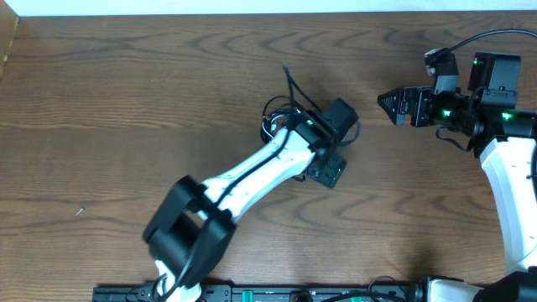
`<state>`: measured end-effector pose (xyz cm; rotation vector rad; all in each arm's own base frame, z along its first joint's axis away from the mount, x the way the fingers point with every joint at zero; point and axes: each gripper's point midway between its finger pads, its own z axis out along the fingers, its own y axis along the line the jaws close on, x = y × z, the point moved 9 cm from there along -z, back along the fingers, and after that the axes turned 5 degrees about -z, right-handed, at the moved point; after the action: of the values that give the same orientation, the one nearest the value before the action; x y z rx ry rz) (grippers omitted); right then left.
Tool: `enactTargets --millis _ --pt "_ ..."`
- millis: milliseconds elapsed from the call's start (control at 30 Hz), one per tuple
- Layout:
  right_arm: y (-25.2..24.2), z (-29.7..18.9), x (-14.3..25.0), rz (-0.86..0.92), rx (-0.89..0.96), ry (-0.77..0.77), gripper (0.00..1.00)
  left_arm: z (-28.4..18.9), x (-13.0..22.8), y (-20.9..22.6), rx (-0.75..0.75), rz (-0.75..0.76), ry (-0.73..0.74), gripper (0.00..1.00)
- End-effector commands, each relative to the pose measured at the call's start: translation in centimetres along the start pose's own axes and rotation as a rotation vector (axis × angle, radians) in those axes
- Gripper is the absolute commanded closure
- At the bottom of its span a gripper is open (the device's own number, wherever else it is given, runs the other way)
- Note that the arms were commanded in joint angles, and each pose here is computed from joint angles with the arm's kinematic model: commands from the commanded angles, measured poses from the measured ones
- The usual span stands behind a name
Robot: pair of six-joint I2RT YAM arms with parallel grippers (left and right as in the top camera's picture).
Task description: Untangle cables
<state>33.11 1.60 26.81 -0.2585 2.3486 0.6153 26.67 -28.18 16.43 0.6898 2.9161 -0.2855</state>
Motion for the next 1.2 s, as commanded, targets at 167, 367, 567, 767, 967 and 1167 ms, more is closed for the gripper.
enactTargets --millis 167,367,567,767,967,1167 --pt "0.3 -0.2 -0.5 -0.019 -0.002 -0.011 0.04 -10.8 -0.9 2.1 -0.047 -0.038 -0.327 0.22" --pt "0.3 -0.2 -0.5 -0.018 -0.002 -0.01 0.04 -12.0 -0.9 6.0 -0.152 -0.347 -0.38 0.22" --pt "0.3 -0.2 -0.4 -0.015 -0.001 -0.005 0.04 -8.4 -0.7 10.8 -0.205 -0.788 -0.293 0.36" --pt "0.1 -0.2 -0.3 -0.015 0.024 -0.002 0.04 -3.8 -2.5 10.8 -0.061 -0.825 -0.177 0.48" --pt "0.1 -0.2 -0.3 -0.011 0.024 0.003 0.04 0.5 -2.5 10.7 -0.033 -0.918 -0.045 0.58" --pt "-0.1 -0.2 -0.1 -0.006 0.048 0.014 0.04 2.3 -2.2 11.0 -0.063 -0.944 0.004 0.6"
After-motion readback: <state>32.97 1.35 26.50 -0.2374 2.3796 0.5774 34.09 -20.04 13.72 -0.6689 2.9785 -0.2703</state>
